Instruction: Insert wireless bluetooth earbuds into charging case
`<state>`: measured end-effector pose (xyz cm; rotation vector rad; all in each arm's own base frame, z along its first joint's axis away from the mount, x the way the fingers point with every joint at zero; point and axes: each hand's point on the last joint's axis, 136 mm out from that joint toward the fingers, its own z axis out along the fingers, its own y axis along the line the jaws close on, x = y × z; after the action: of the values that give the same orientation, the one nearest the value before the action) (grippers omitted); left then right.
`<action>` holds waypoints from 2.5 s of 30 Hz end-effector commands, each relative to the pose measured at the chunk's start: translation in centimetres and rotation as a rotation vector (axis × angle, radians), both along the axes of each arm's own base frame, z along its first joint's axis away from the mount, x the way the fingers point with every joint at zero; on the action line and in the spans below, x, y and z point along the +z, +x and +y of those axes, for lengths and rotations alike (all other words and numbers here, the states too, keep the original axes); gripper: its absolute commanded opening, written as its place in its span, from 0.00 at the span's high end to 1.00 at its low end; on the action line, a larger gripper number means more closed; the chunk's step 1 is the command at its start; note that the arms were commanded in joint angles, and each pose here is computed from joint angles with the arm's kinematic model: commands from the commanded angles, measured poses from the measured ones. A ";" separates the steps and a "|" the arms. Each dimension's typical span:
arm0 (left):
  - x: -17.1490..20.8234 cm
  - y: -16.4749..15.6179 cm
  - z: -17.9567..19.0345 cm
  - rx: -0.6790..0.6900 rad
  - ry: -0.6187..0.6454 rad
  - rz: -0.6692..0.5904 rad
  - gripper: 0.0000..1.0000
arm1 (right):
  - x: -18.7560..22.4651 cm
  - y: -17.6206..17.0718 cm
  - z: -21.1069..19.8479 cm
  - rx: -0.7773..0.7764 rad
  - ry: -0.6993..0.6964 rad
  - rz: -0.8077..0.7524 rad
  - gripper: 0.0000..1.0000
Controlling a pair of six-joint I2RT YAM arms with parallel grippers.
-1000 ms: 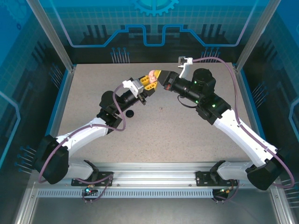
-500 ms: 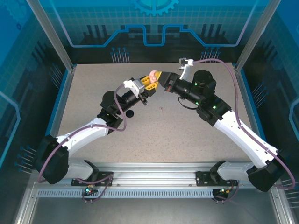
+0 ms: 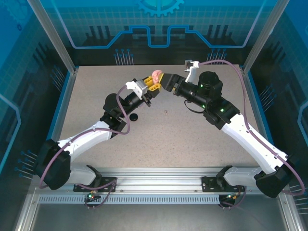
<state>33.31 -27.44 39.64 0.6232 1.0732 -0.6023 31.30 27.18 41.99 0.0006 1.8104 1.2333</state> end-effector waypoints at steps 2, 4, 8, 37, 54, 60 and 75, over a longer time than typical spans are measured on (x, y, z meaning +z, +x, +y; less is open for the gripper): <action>2.6 -0.2 0.6 0.009 -0.072 -0.051 1.00 | 2.0 -1.2 -1.2 -0.022 -0.022 -0.028 0.29; 2.3 -0.1 0.5 0.008 -0.070 -0.043 1.00 | 2.1 -1.5 -1.8 -0.033 -0.061 -0.021 0.29; 1.9 0.0 0.4 0.008 -0.064 -0.034 1.00 | 1.3 -2.1 -2.8 -0.046 -0.196 0.033 0.30; -0.3 0.7 -0.4 -0.012 -0.028 0.018 1.00 | -0.1 -1.1 0.4 0.101 -0.492 0.098 1.00; -0.4 0.7 -0.4 -0.019 -0.040 0.030 1.00 | 1.8 -1.2 4.0 0.163 -0.447 0.039 1.00; -0.6 0.8 -0.3 -0.009 -0.044 0.033 1.00 | 7.0 -2.5 -0.2 0.071 -0.366 -0.058 1.00; -0.7 0.6 0.6 0.033 -0.037 0.014 1.00 | -3.9 1.8 -6.5 -0.056 -0.391 0.207 0.95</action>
<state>34.38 -27.63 38.13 0.5937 1.1176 -0.6189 32.18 19.34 40.65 -0.0449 2.1341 0.7920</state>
